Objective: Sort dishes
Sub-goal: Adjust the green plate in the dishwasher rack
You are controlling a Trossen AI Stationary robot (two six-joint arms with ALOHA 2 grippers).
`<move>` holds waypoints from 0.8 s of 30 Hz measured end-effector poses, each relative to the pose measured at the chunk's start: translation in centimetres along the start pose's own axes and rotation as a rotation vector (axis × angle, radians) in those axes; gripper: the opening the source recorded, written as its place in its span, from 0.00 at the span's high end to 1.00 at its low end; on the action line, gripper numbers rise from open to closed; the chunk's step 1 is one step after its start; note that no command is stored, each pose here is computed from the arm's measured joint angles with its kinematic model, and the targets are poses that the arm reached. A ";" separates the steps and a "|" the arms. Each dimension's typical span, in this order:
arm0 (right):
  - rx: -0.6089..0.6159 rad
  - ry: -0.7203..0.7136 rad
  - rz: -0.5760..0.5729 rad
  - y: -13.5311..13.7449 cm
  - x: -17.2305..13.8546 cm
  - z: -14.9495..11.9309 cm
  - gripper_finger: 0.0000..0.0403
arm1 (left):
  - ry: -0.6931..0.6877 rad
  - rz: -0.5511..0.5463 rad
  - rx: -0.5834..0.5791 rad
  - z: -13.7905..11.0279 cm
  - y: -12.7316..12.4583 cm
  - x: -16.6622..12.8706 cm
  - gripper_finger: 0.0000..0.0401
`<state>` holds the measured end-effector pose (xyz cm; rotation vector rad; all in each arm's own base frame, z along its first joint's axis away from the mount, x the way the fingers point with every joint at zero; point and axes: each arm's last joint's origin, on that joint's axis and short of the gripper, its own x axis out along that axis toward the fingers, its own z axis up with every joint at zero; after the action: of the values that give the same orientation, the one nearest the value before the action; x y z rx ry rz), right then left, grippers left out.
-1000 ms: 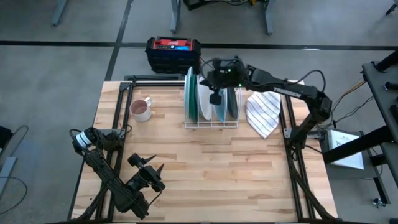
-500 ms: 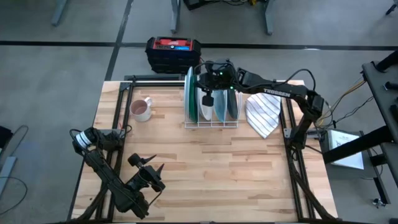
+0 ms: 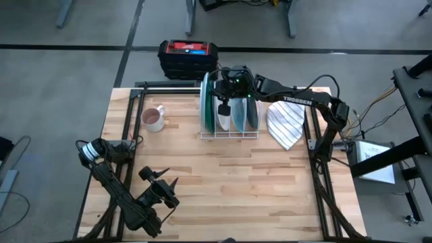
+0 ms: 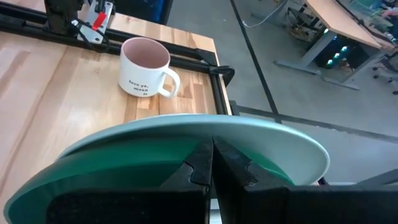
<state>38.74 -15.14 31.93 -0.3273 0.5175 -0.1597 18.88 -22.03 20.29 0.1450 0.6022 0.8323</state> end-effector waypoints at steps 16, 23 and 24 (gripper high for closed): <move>-0.013 0.089 -0.054 0.0 -0.3 -0.4 1.00 | 0.000 0.000 0.001 0.0 0.0 0.0 0.42; 0.011 0.100 -0.049 0.0 -1.2 -0.2 1.00 | 0.000 0.000 0.001 0.0 0.0 0.0 0.42; 0.010 0.101 -0.049 0.0 -1.4 -0.1 1.00 | 0.000 0.000 0.001 0.0 0.0 0.0 0.42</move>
<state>37.50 -14.82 32.45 -0.3230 0.6089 -0.2273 18.87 -22.03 20.28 0.1459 0.6026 0.8322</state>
